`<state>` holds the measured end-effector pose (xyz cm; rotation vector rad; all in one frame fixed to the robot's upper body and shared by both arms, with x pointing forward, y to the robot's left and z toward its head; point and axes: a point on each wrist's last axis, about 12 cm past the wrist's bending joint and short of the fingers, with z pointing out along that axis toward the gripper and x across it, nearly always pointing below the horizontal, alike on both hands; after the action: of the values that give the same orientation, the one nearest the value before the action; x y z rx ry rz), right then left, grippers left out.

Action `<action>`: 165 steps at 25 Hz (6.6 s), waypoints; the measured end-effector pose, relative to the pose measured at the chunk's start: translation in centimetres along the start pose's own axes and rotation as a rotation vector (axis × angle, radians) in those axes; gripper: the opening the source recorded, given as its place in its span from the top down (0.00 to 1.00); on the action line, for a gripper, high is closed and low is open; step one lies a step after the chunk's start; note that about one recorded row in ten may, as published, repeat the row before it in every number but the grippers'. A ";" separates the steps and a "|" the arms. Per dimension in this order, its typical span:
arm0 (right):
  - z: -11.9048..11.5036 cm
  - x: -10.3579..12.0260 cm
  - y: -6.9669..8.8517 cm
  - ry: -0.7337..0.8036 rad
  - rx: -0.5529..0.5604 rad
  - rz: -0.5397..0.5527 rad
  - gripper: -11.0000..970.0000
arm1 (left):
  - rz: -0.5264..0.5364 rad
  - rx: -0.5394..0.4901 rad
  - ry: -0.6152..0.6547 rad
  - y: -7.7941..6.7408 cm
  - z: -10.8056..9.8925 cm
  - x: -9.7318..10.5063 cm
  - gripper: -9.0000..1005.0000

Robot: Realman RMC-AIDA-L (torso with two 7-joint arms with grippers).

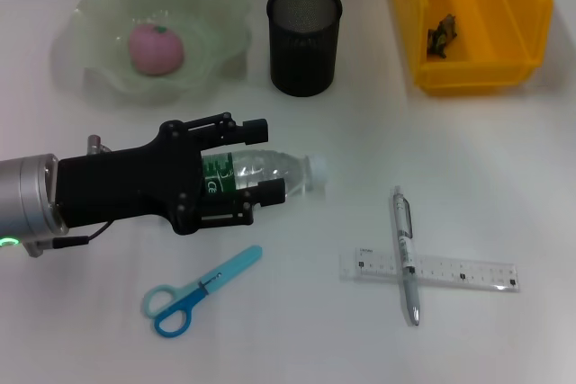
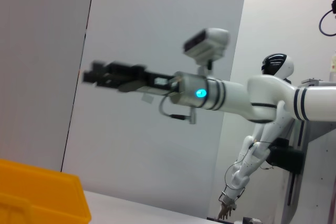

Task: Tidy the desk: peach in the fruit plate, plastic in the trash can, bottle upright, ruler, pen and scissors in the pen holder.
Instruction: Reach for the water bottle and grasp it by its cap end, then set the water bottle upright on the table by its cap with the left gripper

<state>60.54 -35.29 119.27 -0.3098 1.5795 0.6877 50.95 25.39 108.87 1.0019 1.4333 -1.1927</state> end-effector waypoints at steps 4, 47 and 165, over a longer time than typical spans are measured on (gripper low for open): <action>-3.1 1.1 0.6 -0.074 -0.123 0.069 0.25 | 0.011 0.006 0.002 0.2 0.2 -0.3 0.23; -10.4 15.5 5.0 0.404 -0.413 -0.256 0.15 | 0.004 0.026 0.221 4.5 7.0 -4.5 0.23; -10.1 15.3 4.1 0.436 -0.374 -0.306 0.15 | 0.006 -0.225 0.594 5.9 13.5 -9.4 0.55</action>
<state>47.89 -35.08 105.39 -1.0133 1.7516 0.7022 60.63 13.13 116.56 1.2559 1.9696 -0.7269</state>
